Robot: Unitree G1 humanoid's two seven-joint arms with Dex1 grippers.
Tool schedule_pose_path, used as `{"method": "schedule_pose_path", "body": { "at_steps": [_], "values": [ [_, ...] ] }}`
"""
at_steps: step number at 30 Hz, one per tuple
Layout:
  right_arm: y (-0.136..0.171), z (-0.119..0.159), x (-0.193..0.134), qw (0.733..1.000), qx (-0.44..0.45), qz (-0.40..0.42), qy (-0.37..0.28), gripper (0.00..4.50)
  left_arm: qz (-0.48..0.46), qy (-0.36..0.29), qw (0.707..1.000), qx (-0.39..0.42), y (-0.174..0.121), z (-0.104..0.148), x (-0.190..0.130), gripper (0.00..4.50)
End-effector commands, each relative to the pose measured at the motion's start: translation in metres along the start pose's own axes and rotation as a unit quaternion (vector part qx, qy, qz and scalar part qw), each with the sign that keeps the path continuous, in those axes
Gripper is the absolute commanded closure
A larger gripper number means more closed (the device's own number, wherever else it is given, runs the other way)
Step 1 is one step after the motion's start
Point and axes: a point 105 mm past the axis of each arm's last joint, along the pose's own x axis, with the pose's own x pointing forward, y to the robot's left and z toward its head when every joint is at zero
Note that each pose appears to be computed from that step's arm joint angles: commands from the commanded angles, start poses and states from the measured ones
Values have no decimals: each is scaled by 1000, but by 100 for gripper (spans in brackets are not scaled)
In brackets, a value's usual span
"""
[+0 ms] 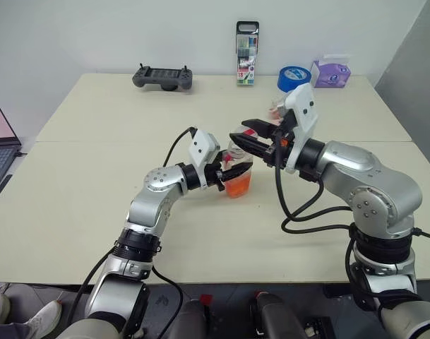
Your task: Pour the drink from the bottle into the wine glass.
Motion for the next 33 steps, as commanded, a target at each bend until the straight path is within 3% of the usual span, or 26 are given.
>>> {"method": "schedule_pose_path", "body": {
  "at_steps": [1, 6, 9, 12, 15, 17, 19, 26, 33],
  "values": [
    [-4, 21, -5, 999, -2, -15, -46, 277, 0, -24, 1000, 19, -1, 15, 1, 263],
    [-20, 22, -13, 995, 23, -78, -60, 278, 1, -25, 999, 20, -1, 15, 1, 263],
    [-70, -5, -54, 966, 52, -250, -42, 278, 1, -26, 999, 23, 2, 16, 0, 263],
    [-93, -42, -92, 926, 79, -370, -11, 278, 0, -29, 999, 26, 3, 19, -1, 263],
    [-97, -67, -114, 898, 93, -431, 11, 278, 0, -33, 999, 28, 4, 22, -1, 263],
    [-89, -118, -149, 854, 97, -506, 79, 278, -2, -37, 999, 25, 4, 23, 1, 263],
    [-76, -148, -166, 830, 100, -536, 120, 278, -3, -40, 999, 25, 3, 24, 3, 263],
    [-80, -179, -171, 802, 115, -565, 153, 278, -7, -42, 999, 25, 5, 26, 7, 263],
    [-92, -163, -177, 793, 88, -587, 136, 45, -3, -39, 999, 30, 10, 26, 4, 263]
  ]
}}
